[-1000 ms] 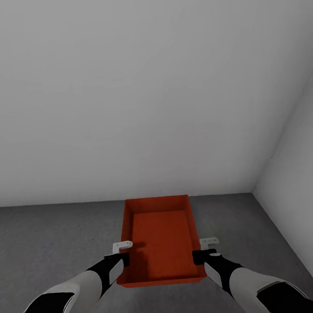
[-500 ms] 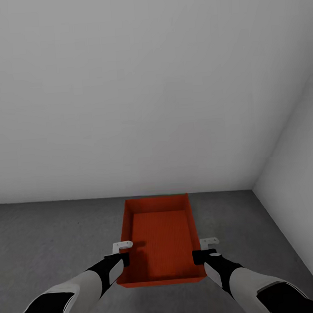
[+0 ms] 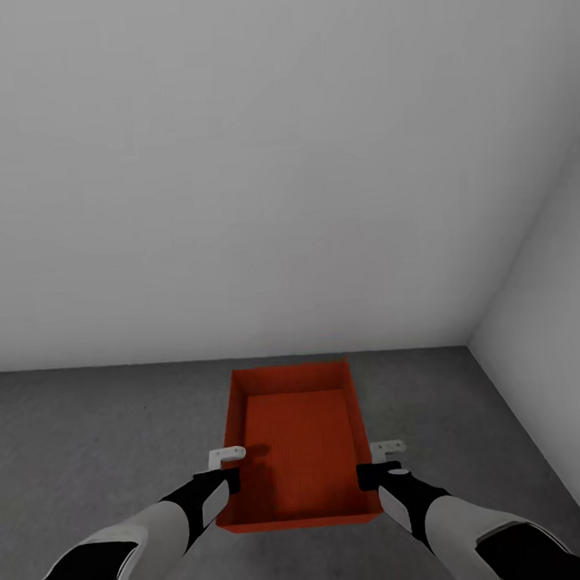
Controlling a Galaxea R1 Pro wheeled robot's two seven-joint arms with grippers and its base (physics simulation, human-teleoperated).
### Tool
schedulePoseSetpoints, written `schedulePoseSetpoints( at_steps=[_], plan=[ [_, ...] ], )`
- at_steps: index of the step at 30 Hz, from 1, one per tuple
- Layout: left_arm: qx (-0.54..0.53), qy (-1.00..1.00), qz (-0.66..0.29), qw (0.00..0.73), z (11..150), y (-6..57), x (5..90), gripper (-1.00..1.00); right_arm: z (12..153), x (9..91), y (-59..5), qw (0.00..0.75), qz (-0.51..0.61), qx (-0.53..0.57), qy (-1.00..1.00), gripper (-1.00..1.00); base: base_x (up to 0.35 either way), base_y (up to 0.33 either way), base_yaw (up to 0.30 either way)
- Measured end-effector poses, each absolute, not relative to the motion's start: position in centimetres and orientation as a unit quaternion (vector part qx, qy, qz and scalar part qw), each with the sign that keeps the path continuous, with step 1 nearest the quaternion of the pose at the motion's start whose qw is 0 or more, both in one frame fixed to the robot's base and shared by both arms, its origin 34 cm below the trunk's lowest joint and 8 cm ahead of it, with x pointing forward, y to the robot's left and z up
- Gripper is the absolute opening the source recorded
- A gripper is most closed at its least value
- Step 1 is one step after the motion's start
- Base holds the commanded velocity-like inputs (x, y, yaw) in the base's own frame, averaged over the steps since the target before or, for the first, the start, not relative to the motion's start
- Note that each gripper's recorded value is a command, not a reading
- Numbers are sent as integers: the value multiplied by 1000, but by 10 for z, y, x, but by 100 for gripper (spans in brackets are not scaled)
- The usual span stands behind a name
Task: Move the two storage containers from the living room to the garage. In the garage, place one container on the floor and stack the other container on top of it (either order is fine).
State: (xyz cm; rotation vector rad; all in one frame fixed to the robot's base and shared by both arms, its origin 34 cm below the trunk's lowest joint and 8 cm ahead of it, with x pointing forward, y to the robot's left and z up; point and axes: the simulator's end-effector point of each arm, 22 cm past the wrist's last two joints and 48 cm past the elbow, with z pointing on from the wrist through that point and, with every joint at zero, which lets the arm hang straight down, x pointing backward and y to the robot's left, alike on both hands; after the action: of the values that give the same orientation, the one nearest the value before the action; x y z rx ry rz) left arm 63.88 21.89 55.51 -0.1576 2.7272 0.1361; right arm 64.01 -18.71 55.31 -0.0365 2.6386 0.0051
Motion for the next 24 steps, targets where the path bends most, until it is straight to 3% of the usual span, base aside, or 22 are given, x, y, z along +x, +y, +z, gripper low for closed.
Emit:
schedulePoseSetpoints(
  at_steps=[24],
  plan=[
    [-56,980,50,185,538,219,628,-100,536,630,-187,232,2,-14,973,-100,0,0,0]
  ],
)
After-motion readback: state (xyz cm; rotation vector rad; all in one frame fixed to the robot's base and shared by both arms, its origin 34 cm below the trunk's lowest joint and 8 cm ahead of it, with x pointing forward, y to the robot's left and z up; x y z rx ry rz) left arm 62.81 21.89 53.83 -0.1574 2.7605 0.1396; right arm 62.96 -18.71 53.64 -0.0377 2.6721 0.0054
